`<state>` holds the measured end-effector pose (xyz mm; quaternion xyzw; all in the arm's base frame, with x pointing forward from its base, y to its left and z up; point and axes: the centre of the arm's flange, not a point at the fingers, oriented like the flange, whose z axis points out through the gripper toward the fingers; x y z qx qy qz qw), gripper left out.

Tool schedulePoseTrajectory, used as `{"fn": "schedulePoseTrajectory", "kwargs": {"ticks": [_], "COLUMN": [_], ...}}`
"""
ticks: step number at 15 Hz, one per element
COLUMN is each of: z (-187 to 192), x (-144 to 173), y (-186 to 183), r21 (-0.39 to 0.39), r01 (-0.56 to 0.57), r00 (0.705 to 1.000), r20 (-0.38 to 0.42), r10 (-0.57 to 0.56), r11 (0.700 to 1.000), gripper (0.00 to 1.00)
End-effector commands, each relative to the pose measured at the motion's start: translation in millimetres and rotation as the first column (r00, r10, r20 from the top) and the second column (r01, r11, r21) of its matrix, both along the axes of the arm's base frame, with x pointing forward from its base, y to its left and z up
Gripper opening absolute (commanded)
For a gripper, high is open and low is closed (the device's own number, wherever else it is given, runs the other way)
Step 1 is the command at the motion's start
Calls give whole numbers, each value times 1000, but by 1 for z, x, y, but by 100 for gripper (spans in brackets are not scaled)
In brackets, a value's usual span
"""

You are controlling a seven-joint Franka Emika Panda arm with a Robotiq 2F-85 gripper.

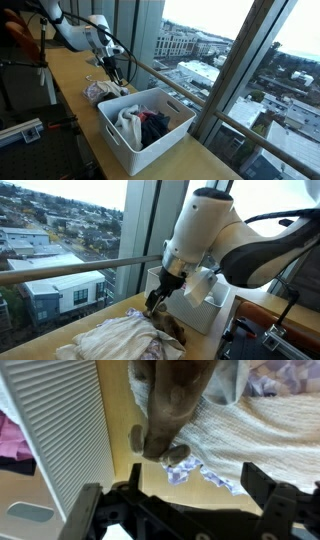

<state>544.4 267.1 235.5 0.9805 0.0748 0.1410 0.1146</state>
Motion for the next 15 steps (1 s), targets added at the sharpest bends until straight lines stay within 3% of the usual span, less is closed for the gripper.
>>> {"fn": "schedulePoseTrajectory", "kwargs": {"ticks": [1,5,11,12,13,15], "z": [-43,-76,-99,-104,-109,-117], "x": [18,13,4,3,2,1], "y": [1,-5,-40,-43,-44,-36], "r21": [39,17,-34,-36,-36,-36], "r01": [24,75,124,128,127,119], "r00": [999,991,981,980,979,978], "r20": [-47,-114,-147,-152,-158,-169], "r10": [-22,-72,-128,-132,-131,-123], "r11": [999,997,992,991,991,992], "gripper": [100,100,100,75,74,58]}}
